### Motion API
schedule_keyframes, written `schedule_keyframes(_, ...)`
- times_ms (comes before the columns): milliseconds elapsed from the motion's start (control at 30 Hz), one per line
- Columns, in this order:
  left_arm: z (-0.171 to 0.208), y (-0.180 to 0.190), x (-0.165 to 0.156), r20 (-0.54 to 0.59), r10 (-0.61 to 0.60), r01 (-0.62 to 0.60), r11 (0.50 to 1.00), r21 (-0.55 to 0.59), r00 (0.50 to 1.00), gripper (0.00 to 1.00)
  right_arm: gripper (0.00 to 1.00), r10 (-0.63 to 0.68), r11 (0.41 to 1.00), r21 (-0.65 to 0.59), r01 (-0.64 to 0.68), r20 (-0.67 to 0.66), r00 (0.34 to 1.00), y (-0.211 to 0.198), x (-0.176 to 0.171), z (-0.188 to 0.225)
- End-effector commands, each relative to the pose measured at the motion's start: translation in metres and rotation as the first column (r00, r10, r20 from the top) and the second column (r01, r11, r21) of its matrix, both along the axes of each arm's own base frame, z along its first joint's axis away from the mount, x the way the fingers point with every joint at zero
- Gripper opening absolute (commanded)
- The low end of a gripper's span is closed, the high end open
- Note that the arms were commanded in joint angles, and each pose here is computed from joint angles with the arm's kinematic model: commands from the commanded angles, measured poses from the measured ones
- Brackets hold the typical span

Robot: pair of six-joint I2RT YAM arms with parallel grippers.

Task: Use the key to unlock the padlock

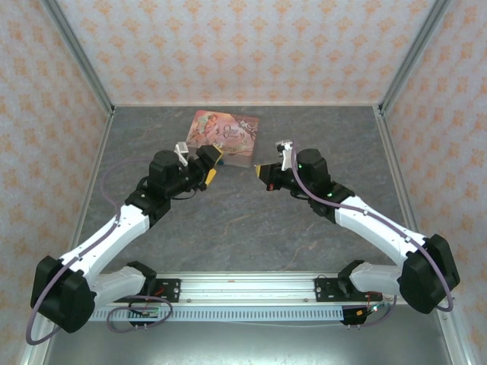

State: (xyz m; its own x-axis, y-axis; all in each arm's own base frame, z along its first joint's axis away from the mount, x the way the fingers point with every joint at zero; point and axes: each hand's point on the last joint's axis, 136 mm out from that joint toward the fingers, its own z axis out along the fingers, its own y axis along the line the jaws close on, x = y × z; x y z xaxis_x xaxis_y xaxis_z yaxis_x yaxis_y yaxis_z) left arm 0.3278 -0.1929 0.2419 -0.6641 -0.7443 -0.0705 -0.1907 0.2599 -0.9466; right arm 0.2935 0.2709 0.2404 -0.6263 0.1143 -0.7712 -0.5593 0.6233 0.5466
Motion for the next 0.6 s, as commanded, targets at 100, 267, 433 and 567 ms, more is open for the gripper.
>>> schedule_keyframes(100,0.027,-0.031,0.005,-0.154,-0.021,-0.035,0.936,-0.350,0.988,0.81,0.00,0.110,0.989,0.094,-0.118,0.089,0.990,0.017,-0.010,0.035)
schedule_keyframes(267,0.030,-0.053,0.004,-0.190,-0.081,-0.003,0.913,-0.407,0.978,0.78,0.00,0.132,0.981,0.130,-0.143,0.083,0.988,0.028,-0.012,0.036)
schedule_keyframes(433,0.026,-0.066,0.004,-0.215,-0.101,-0.003,0.901,-0.434,0.971,0.74,0.00,0.166,0.974,0.142,-0.176,0.082,0.983,0.037,-0.015,0.039)
schedule_keyframes(567,0.020,-0.066,0.005,-0.233,-0.086,-0.026,0.897,-0.441,0.969,0.68,0.00,0.186,0.969,0.149,-0.197,0.084,0.979,0.038,-0.018,0.041)
